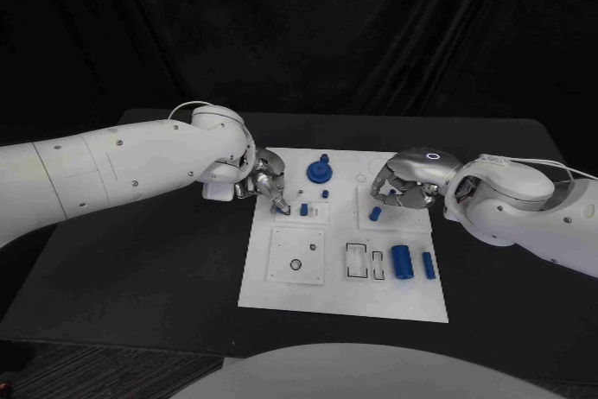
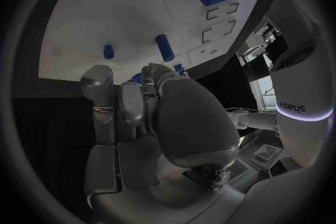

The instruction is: Assemble the parts on the task board

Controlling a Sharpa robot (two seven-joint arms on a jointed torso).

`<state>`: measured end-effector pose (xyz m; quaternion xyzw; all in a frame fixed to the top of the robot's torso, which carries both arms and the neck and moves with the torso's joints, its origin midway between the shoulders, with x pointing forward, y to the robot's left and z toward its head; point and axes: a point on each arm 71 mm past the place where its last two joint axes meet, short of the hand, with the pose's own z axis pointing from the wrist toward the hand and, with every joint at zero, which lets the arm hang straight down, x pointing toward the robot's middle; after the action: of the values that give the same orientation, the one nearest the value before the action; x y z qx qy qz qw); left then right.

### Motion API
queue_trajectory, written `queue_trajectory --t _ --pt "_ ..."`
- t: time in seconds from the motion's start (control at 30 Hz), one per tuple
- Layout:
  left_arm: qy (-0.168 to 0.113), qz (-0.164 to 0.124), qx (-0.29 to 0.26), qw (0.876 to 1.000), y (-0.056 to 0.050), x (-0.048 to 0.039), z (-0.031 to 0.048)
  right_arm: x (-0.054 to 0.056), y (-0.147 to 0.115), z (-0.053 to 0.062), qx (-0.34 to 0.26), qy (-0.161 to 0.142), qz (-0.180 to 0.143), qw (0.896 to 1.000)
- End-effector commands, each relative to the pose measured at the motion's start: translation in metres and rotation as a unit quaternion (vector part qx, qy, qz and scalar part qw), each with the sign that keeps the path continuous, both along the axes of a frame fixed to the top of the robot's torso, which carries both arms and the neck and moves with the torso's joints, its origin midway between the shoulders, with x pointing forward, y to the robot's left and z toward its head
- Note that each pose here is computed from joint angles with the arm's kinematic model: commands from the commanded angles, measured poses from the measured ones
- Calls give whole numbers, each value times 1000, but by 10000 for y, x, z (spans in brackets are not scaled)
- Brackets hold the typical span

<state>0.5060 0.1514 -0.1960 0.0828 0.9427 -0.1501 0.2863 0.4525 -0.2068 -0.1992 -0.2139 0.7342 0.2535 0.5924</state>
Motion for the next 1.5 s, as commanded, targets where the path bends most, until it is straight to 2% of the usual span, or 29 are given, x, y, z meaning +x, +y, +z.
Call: queue_trajectory --t 0.03,0.77,1.17,1.5 --pt "9 -10 4 1000 -20 -23 -7 7 -11 -12 -3 1 -10 1000" --pt "2 -5 -2 1000 -44 31 -3 16 -2 -22 -5 3 -9 1000" --pt "3 -11 -2 1000 -106 39 -6 14 4 -32 -4 5 -8 1000" --pt "7 -12 3 1000 -102 37 -15 13 -2 -42 -5 7 -9 1000"
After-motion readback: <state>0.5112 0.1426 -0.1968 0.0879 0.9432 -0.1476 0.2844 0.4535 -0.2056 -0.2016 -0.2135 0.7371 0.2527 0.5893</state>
